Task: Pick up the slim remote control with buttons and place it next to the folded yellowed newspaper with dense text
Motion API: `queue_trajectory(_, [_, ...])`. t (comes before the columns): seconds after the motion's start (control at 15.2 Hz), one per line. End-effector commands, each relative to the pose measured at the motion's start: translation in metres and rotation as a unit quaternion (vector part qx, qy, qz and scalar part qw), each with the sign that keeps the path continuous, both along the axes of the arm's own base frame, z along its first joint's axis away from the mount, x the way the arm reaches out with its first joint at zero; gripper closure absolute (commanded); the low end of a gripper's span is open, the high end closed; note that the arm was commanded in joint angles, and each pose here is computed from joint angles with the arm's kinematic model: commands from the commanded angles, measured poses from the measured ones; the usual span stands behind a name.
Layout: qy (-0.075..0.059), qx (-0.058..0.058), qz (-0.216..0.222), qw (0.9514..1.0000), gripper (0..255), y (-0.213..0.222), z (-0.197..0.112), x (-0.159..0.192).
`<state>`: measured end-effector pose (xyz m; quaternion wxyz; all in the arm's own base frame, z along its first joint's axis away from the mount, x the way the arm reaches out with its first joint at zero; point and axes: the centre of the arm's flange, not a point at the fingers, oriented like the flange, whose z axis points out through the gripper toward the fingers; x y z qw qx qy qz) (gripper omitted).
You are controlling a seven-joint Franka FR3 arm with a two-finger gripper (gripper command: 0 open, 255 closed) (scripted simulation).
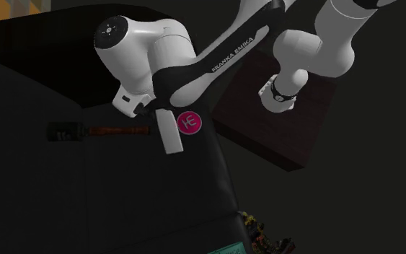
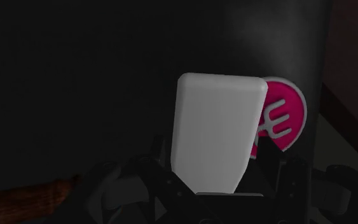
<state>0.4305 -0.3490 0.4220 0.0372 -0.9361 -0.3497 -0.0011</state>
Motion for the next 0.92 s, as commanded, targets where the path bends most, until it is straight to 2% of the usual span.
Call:
queue_trajectory(0.0, [-0.016,-0.014,-0.001,0.9998,255,0.019,0.006,0.013])
queue_trajectory(0.86, [-0.016,-0.014,-0.001,0.9998,255,0.181,0.007,0.069])
